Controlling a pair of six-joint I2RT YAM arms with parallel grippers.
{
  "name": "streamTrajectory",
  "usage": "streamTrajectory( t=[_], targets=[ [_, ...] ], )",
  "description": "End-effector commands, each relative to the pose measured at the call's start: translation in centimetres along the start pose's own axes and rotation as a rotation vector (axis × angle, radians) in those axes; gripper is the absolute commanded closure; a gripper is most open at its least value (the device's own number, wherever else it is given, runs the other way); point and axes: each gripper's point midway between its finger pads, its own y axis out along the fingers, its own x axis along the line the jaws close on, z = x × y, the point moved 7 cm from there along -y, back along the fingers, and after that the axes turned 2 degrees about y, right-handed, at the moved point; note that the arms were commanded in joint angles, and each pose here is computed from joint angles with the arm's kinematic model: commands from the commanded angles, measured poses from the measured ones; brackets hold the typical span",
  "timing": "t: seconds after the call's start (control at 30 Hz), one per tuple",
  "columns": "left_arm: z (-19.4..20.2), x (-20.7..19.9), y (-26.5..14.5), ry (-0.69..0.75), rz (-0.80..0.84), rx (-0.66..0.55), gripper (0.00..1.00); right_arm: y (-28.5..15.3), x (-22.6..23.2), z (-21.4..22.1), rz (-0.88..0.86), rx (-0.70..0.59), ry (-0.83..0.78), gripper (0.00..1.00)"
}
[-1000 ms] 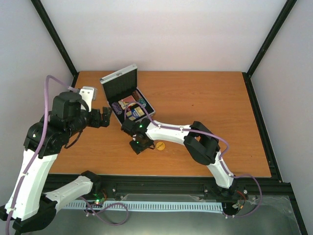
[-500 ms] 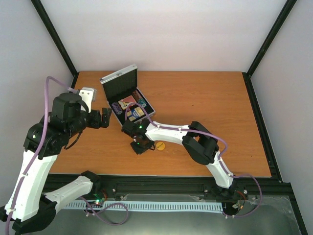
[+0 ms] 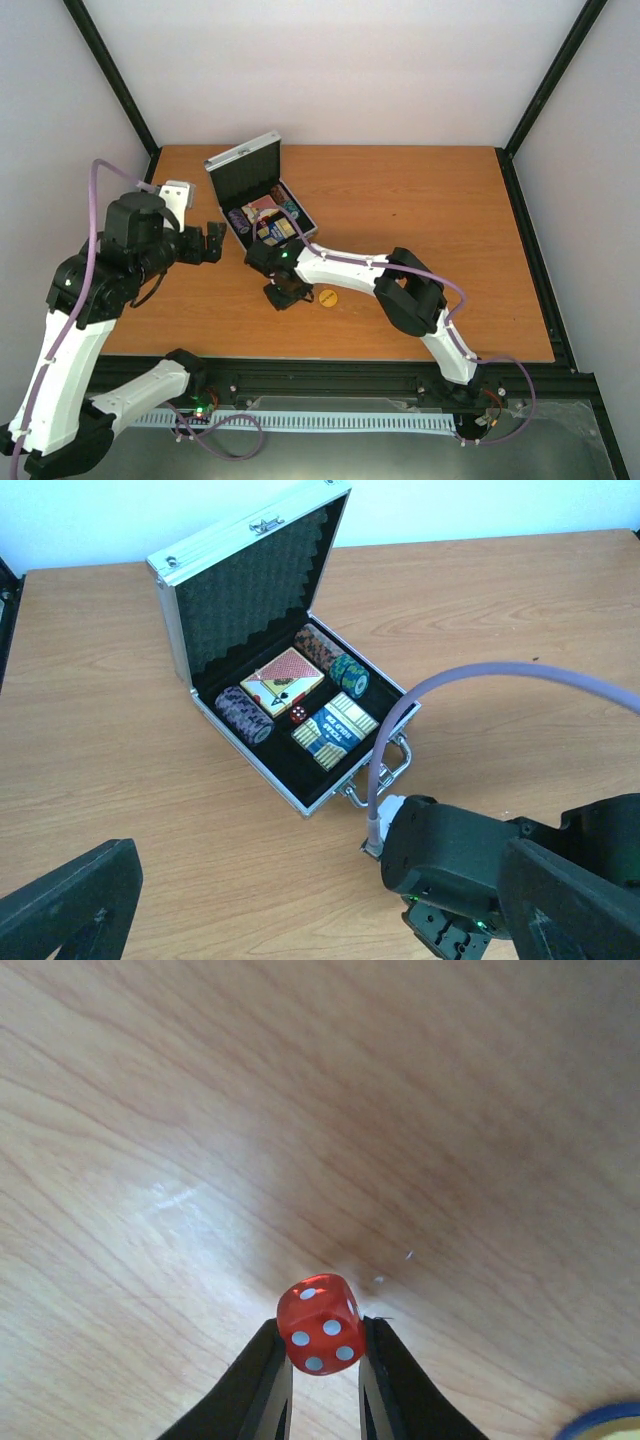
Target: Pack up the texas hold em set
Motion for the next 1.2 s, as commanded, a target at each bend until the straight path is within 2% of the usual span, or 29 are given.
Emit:
streamTrajectory(
  t=[0.0,0.13,0.3,0.67,0.83,1.17],
  targets=[
    [0.1,0.3,-0.5,0.003,-0.016,-0.015,0.00,-2.9,0.5,-2.1,0.034,-0.093,-0.016,0.87],
    [0.1,0.4,-0.7,0.006,-0.021,-0.017,0.00,-4.3,0.6,-3.4,0.033,-0.137,-0.005,0.94],
    [0.2,0.5,-0.9,0.006,-0.025,-0.020,0.00,-5.4,-0.4,-5.9,0.040,-0.208,0.029,0.94],
    [0.3,0.4,-0.8,0.002,-0.024,-0.008,0.00,-5.9,-5.4,-15.5,-0.028,-0.391,0.126,0.93],
    [0.6,0.6,-0.7,-0.001,-0.033,0.001,0.00,-5.0,-6.8,-17.5,-0.070,-0.443,0.148,0.92],
    [0.6,0.5,0.0,-0.002,-0.039,0.019,0.00,-4.0,-6.3,-19.9,-0.129,-0.535,0.087,0.92]
  ],
)
